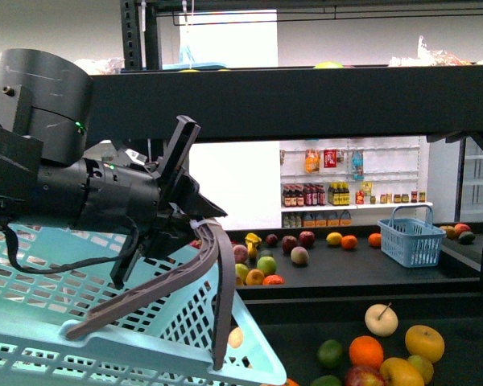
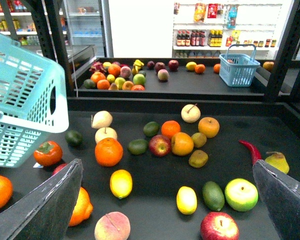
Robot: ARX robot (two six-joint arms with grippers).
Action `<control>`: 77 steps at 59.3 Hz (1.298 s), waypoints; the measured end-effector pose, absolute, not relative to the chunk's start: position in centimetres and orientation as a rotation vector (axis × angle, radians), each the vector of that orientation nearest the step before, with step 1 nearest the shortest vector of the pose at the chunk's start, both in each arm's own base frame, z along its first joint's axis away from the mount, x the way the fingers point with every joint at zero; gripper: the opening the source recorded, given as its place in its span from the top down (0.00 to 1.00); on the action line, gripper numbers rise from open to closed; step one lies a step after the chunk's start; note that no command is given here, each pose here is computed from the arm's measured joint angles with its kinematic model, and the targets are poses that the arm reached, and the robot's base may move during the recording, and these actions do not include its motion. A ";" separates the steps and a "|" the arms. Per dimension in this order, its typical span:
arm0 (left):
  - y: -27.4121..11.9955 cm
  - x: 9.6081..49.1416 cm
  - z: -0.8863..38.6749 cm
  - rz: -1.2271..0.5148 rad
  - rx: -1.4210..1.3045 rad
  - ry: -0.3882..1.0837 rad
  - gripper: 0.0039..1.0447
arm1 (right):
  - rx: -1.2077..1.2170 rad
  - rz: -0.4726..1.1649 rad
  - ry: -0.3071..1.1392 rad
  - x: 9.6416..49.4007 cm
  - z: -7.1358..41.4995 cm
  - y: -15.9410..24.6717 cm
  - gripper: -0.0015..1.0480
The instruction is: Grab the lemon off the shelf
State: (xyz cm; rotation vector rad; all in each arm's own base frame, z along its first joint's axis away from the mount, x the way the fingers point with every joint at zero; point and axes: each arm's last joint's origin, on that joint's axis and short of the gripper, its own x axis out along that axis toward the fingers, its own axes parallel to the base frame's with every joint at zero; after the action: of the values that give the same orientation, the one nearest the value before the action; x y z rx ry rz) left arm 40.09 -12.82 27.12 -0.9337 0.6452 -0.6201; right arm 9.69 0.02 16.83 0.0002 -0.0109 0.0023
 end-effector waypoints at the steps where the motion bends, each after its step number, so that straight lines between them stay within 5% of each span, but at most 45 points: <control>1: -12.9 40.1 27.0 -0.621 -0.934 0.647 0.90 | 0.000 0.002 -0.011 9.7 16.8 0.0 0.02; 36: -16.5 40.7 27.2 -0.675 -0.927 0.647 0.90 | 0.000 0.002 -0.011 9.7 16.8 0.0 0.02; 42: -16.8 40.7 26.9 -0.681 -0.927 0.660 0.90 | 0.016 -0.193 0.163 10.0 16.4 -0.2 0.02; 48: -16.9 40.6 26.9 -0.684 -0.927 0.662 0.90 | 0.049 -0.216 0.253 11.1 16.5 -0.7 0.02; 62: -16.8 40.7 26.9 -0.673 -0.927 0.656 0.90 | 0.076 -0.179 0.348 21.1 18.9 -6.2 0.02; 77: -16.9 40.7 26.8 -0.678 -0.927 0.660 0.90 | -0.021 -0.071 0.598 33.7 11.3 -10.0 0.02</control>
State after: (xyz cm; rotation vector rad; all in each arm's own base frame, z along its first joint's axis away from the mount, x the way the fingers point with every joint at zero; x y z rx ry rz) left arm 40.66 -16.92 26.84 -0.9269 0.6601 -0.6782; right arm 33.67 -9.97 11.34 -0.0208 0.5975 -0.0714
